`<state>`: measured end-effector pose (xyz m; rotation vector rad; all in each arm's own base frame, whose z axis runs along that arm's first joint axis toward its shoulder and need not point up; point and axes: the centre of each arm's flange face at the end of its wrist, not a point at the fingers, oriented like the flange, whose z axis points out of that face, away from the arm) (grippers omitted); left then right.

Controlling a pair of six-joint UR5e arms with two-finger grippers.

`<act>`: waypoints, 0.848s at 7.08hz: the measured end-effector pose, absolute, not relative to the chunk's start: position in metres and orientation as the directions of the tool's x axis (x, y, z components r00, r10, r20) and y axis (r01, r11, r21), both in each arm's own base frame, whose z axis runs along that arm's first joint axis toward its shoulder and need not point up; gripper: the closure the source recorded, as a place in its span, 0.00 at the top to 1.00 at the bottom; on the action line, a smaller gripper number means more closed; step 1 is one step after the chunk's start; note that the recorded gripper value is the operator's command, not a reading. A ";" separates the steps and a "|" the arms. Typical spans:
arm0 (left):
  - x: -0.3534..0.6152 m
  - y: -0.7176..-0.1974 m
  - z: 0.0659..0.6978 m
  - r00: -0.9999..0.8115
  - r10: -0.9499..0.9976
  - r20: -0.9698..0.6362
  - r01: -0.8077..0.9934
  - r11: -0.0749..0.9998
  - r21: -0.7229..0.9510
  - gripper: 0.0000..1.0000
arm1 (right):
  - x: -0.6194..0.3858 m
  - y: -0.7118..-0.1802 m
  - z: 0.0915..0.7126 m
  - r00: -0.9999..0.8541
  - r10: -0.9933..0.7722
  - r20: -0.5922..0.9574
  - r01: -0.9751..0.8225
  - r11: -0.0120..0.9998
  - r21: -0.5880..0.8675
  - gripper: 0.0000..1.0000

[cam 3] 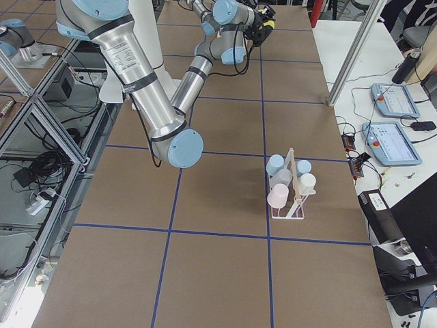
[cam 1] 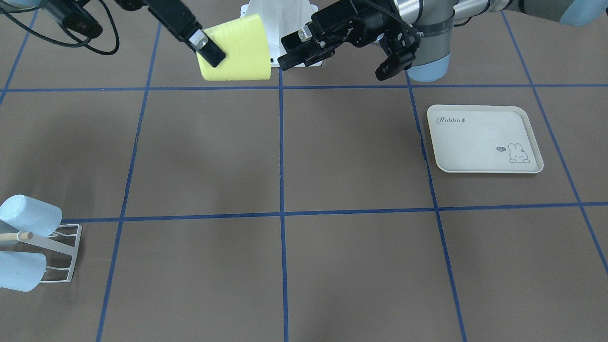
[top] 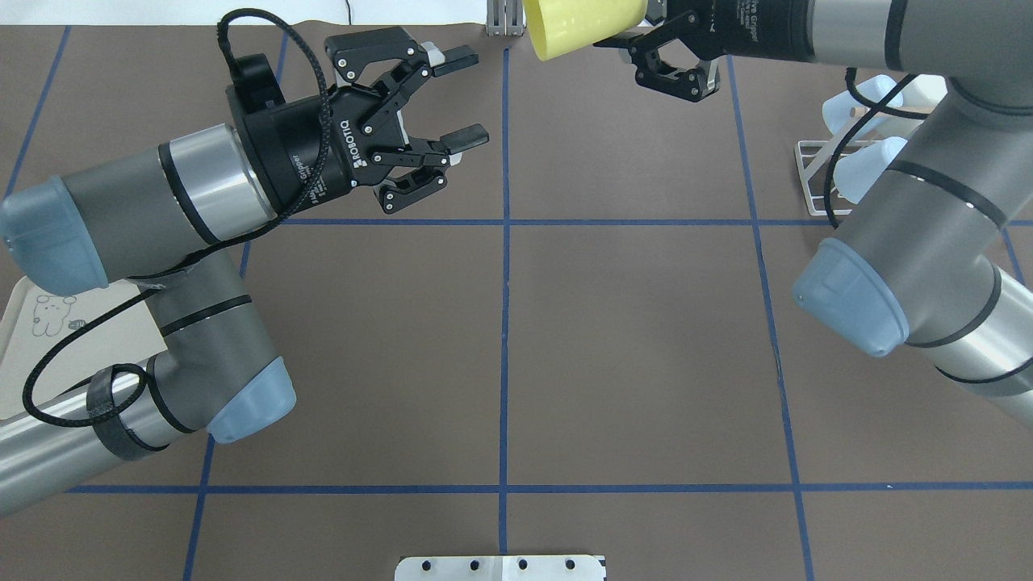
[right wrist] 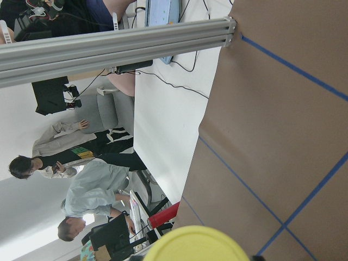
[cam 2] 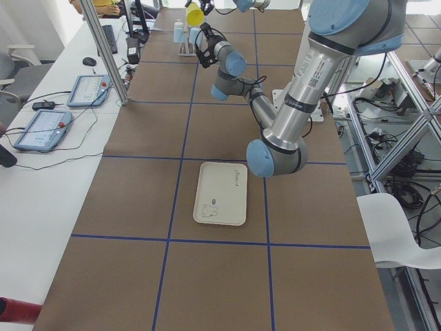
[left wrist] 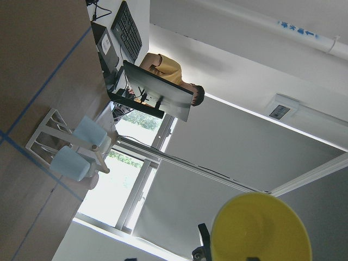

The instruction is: Transfer IKEA cup to right arm and place on rack

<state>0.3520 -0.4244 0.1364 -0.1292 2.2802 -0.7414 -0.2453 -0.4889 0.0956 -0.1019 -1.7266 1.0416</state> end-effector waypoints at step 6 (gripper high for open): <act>0.274 -0.448 0.268 -0.365 0.006 -0.931 0.480 0.858 -0.183 0.73 | -0.138 -0.653 0.251 0.419 0.226 0.879 -0.627 0.772 0.101 0.00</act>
